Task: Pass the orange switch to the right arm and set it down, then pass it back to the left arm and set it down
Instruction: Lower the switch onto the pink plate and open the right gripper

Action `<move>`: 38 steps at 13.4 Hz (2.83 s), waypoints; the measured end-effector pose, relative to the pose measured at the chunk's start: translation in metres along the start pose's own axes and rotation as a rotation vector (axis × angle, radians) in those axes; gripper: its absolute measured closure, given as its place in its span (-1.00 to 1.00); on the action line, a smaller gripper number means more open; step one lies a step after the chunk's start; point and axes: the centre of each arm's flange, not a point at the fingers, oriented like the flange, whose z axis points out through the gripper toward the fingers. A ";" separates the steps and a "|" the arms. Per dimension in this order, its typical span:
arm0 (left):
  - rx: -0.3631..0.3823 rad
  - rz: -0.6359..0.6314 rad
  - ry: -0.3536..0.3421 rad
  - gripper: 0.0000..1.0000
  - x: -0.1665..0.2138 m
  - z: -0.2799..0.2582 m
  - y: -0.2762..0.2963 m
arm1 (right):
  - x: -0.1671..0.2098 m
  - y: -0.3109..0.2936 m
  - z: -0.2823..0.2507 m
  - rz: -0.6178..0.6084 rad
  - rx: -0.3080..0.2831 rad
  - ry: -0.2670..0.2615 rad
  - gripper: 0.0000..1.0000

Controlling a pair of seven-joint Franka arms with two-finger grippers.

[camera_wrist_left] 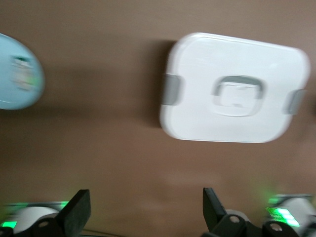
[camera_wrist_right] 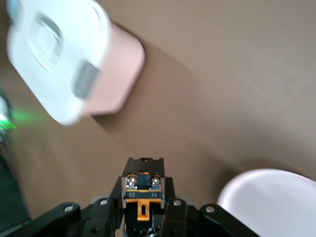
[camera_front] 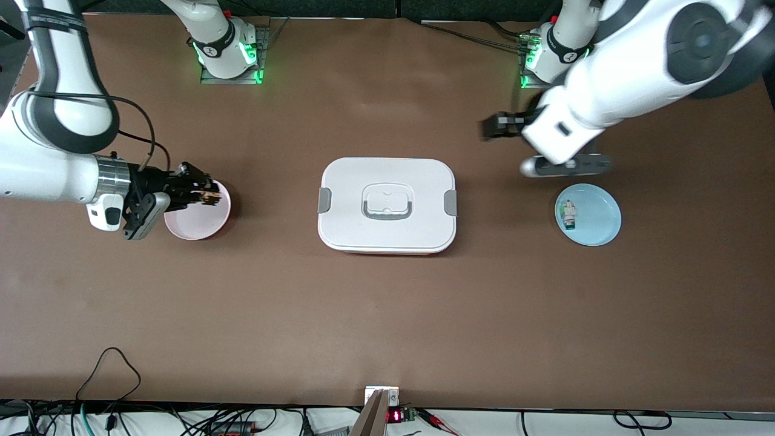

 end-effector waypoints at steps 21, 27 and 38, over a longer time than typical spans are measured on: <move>0.138 0.013 0.145 -1.00 0.014 -0.053 -0.166 | -0.080 0.069 0.112 -0.839 -0.312 -0.359 0.33; 0.140 -0.043 0.164 -1.00 0.003 -0.050 -0.158 | -0.095 0.073 0.129 -0.838 -0.332 -0.342 0.33; 0.105 -0.118 0.191 -1.00 0.011 -0.063 -0.208 | -0.094 0.086 0.152 -0.845 -0.349 -0.318 0.33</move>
